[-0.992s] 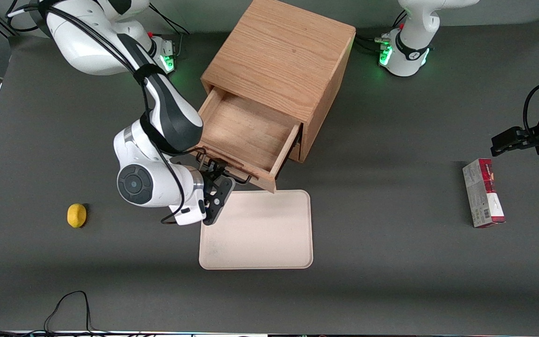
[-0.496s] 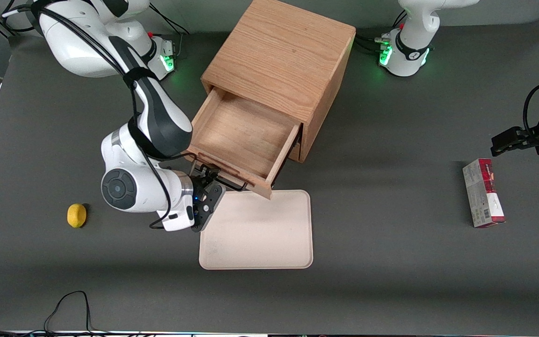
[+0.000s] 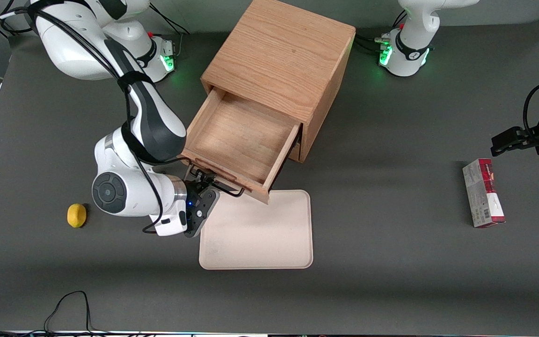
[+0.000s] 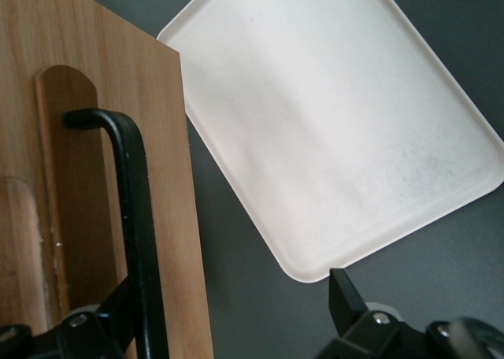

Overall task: Open upper drawer
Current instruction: 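Keep pulling the drawer further out with the right gripper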

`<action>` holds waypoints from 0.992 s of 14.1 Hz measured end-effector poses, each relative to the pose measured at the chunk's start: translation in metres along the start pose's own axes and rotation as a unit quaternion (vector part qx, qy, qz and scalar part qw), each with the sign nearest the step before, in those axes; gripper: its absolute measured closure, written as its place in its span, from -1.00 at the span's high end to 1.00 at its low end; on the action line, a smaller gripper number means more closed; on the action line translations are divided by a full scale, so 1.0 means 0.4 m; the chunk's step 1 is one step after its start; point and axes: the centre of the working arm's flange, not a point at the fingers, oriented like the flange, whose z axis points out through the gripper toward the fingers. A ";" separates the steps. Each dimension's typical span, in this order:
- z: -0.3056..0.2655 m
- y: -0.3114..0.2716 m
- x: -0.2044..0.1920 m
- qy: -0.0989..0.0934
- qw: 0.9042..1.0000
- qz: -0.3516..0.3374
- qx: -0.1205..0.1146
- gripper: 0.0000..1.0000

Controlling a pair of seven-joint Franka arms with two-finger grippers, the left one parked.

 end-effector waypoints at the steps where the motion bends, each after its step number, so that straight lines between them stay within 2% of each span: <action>1: -0.001 0.005 -0.001 0.002 1.000 0.001 -0.001 1.00; 8: -0.031 0.087 -0.044 0.022 0.999 0.026 -0.011 1.00; 14: -0.029 0.113 -0.056 0.027 0.999 0.033 -0.012 1.00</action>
